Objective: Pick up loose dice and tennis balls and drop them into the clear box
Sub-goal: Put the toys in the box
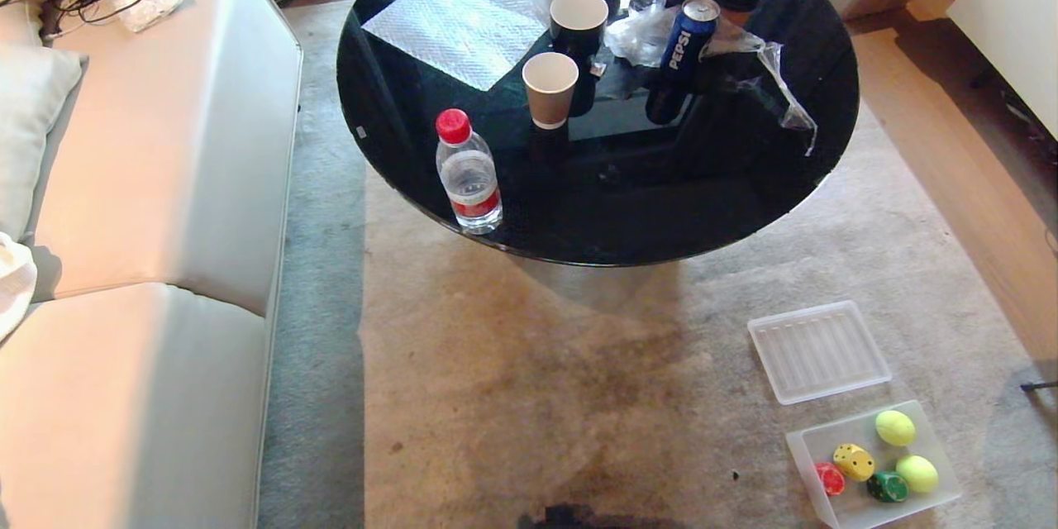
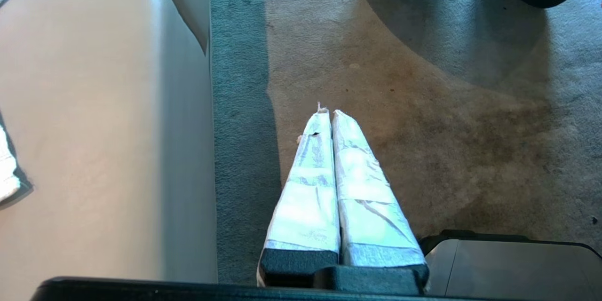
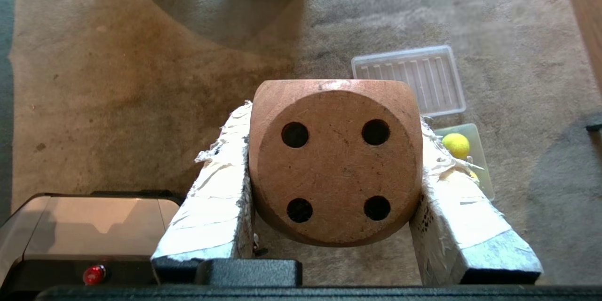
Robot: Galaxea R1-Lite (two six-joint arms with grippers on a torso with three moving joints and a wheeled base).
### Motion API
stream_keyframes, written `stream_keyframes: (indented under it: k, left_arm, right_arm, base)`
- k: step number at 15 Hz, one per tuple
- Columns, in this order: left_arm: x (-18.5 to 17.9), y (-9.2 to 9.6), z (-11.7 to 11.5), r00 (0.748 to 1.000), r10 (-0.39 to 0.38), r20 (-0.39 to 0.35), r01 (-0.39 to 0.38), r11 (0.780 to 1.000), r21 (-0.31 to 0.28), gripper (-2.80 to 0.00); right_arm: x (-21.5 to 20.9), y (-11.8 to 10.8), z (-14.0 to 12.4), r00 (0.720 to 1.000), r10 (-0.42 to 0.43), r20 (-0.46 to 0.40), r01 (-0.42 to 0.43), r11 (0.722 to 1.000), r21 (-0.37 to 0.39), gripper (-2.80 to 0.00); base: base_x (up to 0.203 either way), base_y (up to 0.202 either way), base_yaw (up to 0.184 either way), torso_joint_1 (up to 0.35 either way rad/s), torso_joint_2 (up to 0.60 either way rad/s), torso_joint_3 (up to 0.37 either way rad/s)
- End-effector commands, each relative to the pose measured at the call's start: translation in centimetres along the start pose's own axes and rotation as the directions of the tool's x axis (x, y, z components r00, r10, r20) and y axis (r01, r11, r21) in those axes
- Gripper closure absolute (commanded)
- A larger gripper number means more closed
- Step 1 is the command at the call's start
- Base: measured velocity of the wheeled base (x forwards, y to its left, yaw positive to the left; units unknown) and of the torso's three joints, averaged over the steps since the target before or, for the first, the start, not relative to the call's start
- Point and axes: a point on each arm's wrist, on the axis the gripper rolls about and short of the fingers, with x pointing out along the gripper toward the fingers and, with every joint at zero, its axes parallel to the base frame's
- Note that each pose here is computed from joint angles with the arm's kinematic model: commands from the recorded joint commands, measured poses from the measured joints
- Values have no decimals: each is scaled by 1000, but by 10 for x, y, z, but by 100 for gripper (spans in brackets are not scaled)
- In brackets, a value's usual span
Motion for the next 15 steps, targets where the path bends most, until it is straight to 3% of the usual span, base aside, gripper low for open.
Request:
stream_keyframes:
  k: [1, 6, 15]
  left_arm:
    - [0, 0, 0, 1000, 1, 1, -1, 1000, -1, 0]
    - [0, 0, 0, 1000, 1, 2, -1, 1000, -1, 0]
    - [0, 0, 0, 1000, 1, 0, -1, 1000, -1, 0]
  right_arm:
    - [0, 0, 0, 1000, 1, -1, -1, 1000, -1, 0]
    - [0, 0, 0, 1000, 4, -2, -4, 1000, -2, 0]
    - [0, 0, 0, 1000, 4, -4, -4, 1000, -1, 0]
  base:
    - [0, 0, 0, 0, 0, 0]
    - [0, 0, 0, 0, 0, 0]
    - [1, 9, -156, 1, 2, 2]
